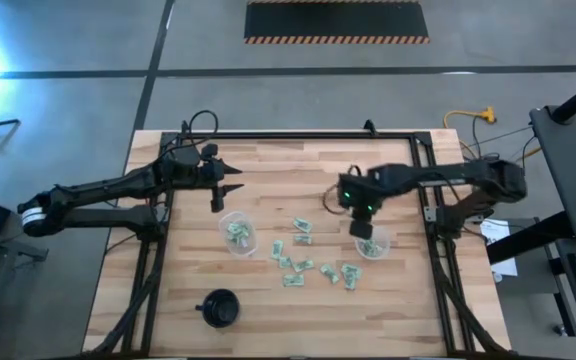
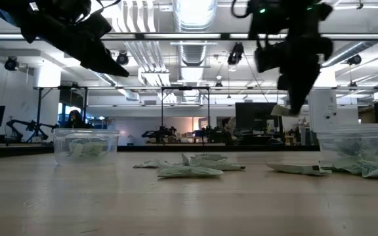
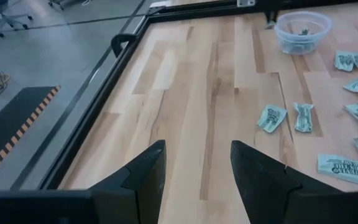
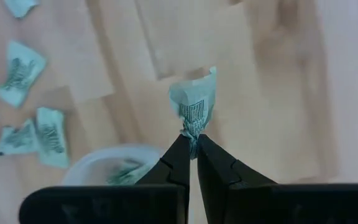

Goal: Pick and place Stevia / Truvia into bins
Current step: Put the stevia packet into the round transparent container, then put the stevia packet into the oval transparent container

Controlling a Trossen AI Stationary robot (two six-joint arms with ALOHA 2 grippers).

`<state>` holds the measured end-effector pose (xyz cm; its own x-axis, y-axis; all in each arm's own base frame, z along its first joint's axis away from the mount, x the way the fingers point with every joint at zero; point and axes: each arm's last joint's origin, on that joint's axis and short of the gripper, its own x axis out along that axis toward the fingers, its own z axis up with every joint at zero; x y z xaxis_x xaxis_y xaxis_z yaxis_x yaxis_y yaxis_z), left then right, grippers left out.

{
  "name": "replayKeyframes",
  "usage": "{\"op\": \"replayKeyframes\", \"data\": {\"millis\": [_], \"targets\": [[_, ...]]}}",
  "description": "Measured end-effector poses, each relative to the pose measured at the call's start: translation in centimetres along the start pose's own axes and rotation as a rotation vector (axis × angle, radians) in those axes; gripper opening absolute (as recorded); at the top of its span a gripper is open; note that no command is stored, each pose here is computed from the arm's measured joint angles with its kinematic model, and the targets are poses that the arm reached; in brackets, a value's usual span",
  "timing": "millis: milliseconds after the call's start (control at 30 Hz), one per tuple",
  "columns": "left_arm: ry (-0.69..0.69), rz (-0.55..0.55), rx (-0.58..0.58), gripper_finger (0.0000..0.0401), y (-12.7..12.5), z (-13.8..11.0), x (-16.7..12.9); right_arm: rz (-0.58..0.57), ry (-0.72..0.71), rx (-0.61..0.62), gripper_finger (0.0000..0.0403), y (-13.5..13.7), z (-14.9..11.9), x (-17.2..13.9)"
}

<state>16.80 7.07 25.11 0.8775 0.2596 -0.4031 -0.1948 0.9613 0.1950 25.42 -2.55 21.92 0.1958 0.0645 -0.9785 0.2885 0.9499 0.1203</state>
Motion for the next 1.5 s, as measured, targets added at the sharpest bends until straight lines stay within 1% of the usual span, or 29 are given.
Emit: {"op": "replayKeyframes", "data": {"millis": [133,267,467,600,733,1000,1100,1167,1233,1367,1500], "targets": [[-0.005,0.001,-0.007,0.0164,0.0,0.0,0.0,0.025,-0.020,0.018,0.0009,1.9,-3.0,0.6],[-0.005,0.001,-0.026,0.0164,0.0,0.0,0.2,0.040,-0.032,0.048,0.0009,3.0,-5.2,0.8],[-0.024,0.005,-0.050,0.0164,0.1,0.2,0.7,0.077,-0.058,0.083,0.0009,3.8,-7.2,1.3],[-0.030,0.006,-0.066,0.0164,0.2,0.3,1.3,0.047,-0.054,0.126,0.0014,3.7,-7.9,2.0],[-0.014,0.001,-0.076,0.0164,0.2,0.1,2.0,0.022,-0.035,0.147,0.0039,3.5,-8.2,2.4],[0.011,-0.011,-0.075,0.0164,0.3,0.1,2.9,0.020,-0.037,0.139,0.0109,3.5,-8.2,2.2],[-0.001,-0.100,-0.027,0.0164,-0.1,0.1,3.1,0.024,-0.046,0.122,0.0126,3.6,-8.0,1.9],[-0.043,-0.186,-0.011,0.0164,-0.6,0.4,3.2,0.034,-0.063,0.112,0.0133,3.7,-7.9,1.5],[-0.091,-0.244,0.005,0.0164,-1.1,0.9,3.4,0.043,-0.089,0.102,0.0136,3.7,-7.9,1.0],[-0.112,-0.322,0.046,0.0164,-2.9,1.8,3.6,0.018,-0.183,0.075,0.0139,3.8,-8.1,-0.3],[-0.102,-0.380,0.112,0.0164,-5.4,2.2,3.9,-0.052,-0.292,0.058,0.0139,3.7,-8.7,-1.4]]}}
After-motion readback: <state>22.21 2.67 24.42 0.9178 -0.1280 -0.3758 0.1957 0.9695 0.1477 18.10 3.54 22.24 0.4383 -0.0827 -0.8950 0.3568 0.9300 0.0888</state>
